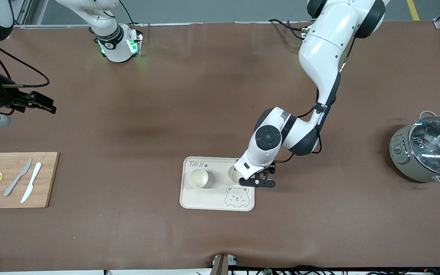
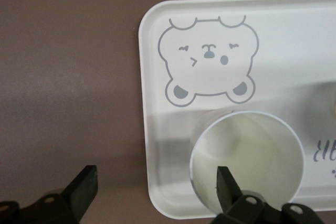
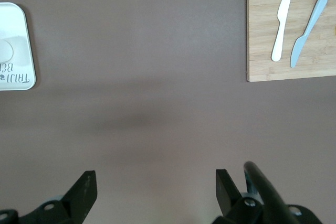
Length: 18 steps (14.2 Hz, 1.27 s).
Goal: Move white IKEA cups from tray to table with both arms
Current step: 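Close the left gripper on the white cup's rim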
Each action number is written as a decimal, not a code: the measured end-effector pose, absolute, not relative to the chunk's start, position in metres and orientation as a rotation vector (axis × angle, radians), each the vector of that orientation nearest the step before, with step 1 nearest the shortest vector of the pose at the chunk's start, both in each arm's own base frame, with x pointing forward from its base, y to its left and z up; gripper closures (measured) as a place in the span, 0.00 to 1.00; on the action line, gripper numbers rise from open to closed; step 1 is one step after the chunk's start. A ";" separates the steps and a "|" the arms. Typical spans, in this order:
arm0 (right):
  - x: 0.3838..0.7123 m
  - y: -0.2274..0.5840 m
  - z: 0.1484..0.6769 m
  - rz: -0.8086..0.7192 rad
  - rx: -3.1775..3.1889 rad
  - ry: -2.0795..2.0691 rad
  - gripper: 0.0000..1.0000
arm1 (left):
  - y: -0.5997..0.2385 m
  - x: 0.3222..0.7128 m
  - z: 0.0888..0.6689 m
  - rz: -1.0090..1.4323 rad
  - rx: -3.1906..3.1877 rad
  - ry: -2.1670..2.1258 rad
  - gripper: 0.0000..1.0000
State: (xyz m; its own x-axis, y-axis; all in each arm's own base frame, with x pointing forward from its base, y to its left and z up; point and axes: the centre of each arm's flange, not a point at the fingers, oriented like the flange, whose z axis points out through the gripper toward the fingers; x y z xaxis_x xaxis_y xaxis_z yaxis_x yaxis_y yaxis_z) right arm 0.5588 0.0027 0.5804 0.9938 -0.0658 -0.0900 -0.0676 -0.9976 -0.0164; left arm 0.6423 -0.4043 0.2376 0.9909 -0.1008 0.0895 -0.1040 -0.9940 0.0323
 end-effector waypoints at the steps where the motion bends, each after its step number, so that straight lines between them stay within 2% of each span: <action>1: 0.559 0.003 0.580 0.140 -3.117 0.104 0.00 | -0.403 0.643 0.236 0.145 3.098 -0.158 0.00; 18: 0.559 0.004 0.580 0.140 -3.118 0.100 0.00 | -0.424 0.640 0.231 0.203 3.089 -0.148 0.00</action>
